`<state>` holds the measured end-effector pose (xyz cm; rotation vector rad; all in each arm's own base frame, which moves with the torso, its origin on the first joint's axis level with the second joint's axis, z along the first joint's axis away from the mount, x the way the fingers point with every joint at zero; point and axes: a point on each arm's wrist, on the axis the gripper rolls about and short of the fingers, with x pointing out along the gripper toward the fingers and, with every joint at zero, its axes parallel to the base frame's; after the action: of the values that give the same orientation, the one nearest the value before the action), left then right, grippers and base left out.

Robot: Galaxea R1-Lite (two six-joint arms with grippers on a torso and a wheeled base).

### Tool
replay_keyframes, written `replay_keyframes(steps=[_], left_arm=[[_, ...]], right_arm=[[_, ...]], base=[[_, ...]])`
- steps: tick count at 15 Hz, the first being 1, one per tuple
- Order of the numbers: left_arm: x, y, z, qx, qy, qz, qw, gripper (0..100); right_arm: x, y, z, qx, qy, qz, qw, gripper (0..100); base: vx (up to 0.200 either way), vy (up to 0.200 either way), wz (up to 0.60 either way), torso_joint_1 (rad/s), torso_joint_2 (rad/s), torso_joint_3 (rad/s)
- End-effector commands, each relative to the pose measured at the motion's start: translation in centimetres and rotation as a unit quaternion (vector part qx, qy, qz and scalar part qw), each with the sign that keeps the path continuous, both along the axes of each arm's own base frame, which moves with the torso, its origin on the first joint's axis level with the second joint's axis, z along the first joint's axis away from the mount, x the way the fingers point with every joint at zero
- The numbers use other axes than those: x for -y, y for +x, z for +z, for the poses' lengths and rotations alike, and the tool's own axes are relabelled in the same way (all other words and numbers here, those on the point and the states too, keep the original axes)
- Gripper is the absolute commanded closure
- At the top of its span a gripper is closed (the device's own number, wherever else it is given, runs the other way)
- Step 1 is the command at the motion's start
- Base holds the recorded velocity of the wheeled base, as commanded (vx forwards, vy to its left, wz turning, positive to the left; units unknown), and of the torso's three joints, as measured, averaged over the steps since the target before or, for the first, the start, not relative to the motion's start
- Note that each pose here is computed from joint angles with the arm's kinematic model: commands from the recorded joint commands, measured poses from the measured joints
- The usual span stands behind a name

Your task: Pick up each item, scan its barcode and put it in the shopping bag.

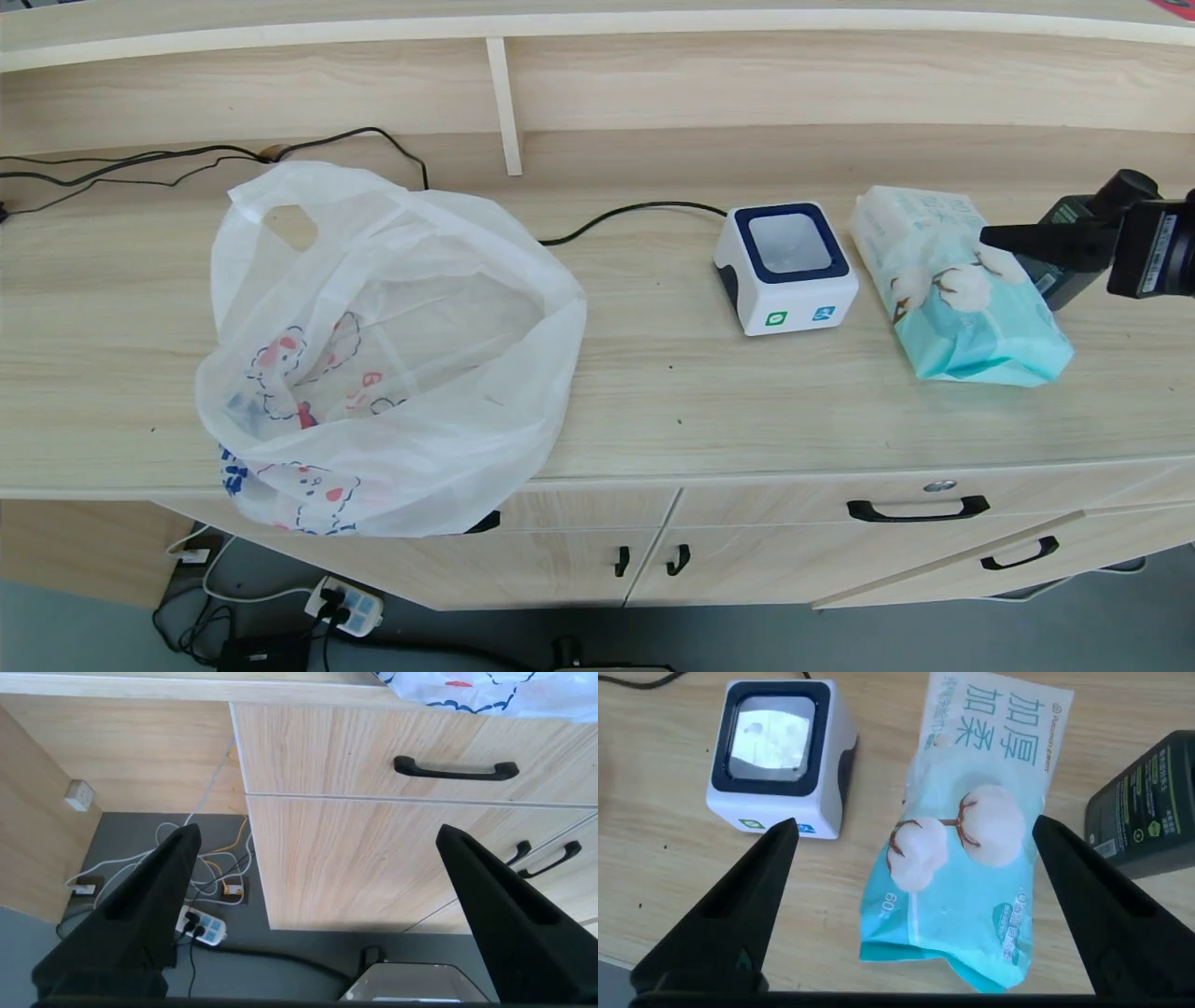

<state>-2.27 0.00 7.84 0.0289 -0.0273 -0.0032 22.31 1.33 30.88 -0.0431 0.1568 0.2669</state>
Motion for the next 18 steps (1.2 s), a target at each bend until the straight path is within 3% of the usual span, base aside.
replay_keyframes(steps=[1, 18], left_arm=[[0.0, 0.0, 0.0, 0.0, 0.001, 0.0, 1.0, 0], [0.0, 0.0, 0.0, 0.001, 0.0, 0.0, 1.0, 0]], right_arm=[[0.5, 2.5, -1.7, -0.036, 0.0, -0.006, 0.999, 0], [2.0, 7.4, -4.7, -0.062, 0.002, -0.018, 0.998, 0]], base=[[0.0, 0.0, 0.0, 0.0, 0.0, 0.0], [0.0, 0.0, 0.0, 0.0, 0.0, 0.0]])
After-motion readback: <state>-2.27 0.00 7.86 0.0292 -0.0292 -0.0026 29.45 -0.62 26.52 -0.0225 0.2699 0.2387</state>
